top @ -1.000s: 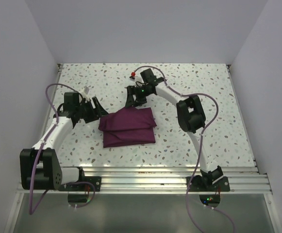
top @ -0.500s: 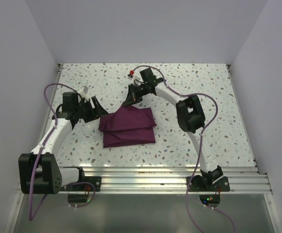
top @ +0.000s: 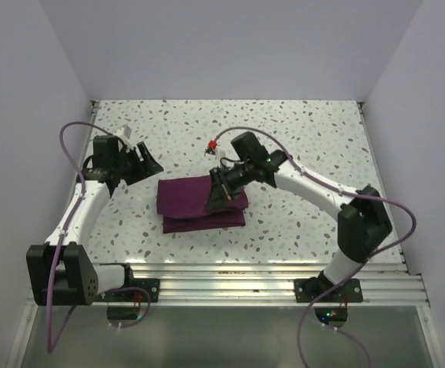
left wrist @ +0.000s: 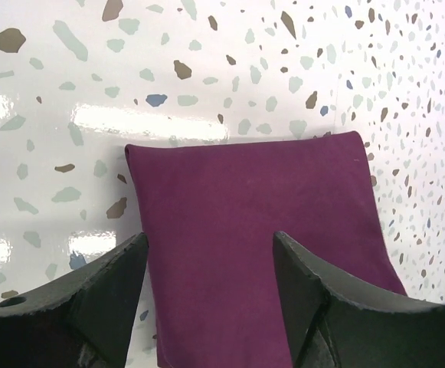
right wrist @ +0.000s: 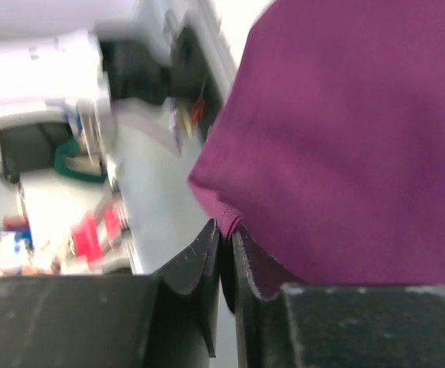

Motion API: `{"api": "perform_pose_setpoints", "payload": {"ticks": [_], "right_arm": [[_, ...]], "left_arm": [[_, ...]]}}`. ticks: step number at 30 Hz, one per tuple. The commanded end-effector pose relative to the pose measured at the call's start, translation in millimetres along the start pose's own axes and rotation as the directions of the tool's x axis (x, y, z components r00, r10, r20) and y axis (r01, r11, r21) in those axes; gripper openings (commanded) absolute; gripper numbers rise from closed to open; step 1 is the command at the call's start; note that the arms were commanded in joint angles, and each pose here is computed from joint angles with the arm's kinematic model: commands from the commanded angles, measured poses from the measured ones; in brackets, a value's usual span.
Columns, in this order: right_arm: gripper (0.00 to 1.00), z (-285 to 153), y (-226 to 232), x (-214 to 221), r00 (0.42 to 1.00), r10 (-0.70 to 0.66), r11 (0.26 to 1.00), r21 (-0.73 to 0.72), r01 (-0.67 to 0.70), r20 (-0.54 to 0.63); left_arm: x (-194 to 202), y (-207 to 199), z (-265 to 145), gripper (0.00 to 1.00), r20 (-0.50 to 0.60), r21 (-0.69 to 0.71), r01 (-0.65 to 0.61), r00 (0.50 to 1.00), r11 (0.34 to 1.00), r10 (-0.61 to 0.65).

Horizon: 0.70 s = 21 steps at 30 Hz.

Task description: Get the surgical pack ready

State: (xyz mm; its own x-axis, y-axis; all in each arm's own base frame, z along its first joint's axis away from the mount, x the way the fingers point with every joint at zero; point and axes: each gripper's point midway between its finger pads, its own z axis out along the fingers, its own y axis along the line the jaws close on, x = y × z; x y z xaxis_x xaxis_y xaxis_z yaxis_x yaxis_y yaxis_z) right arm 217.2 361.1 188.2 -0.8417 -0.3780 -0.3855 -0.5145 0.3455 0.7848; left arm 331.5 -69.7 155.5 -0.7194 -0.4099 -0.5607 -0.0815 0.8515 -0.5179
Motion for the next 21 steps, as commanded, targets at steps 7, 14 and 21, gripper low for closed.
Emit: {"api": "perform_pose_setpoints", "payload": {"ticks": [7, 14, 21], "right_arm": [[0.59, -15.2, -16.3, 102.9, 0.977, 0.067, 0.990, 0.137, -0.039, -0.204], [0.65, -43.5, -53.4, -4.4, 0.985, 0.119, 0.955, 0.257, -0.148, 0.126], [0.41, -26.8, -122.5, -14.2, 0.960, 0.252, 0.903, 0.327, -0.279, 0.123]], "left_arm": [[2.2, 1.5, 8.6, 0.63, -0.064, 0.002, 0.011, 0.998, 1.000, -0.011], [30.6, -1.7, 20.8, 0.36, -0.171, 0.080, 0.038, 0.985, 0.996, -0.024], [81.9, 13.4, 29.6, 0.05, -0.301, 0.059, 0.115, 0.949, 0.992, -0.092]]}}
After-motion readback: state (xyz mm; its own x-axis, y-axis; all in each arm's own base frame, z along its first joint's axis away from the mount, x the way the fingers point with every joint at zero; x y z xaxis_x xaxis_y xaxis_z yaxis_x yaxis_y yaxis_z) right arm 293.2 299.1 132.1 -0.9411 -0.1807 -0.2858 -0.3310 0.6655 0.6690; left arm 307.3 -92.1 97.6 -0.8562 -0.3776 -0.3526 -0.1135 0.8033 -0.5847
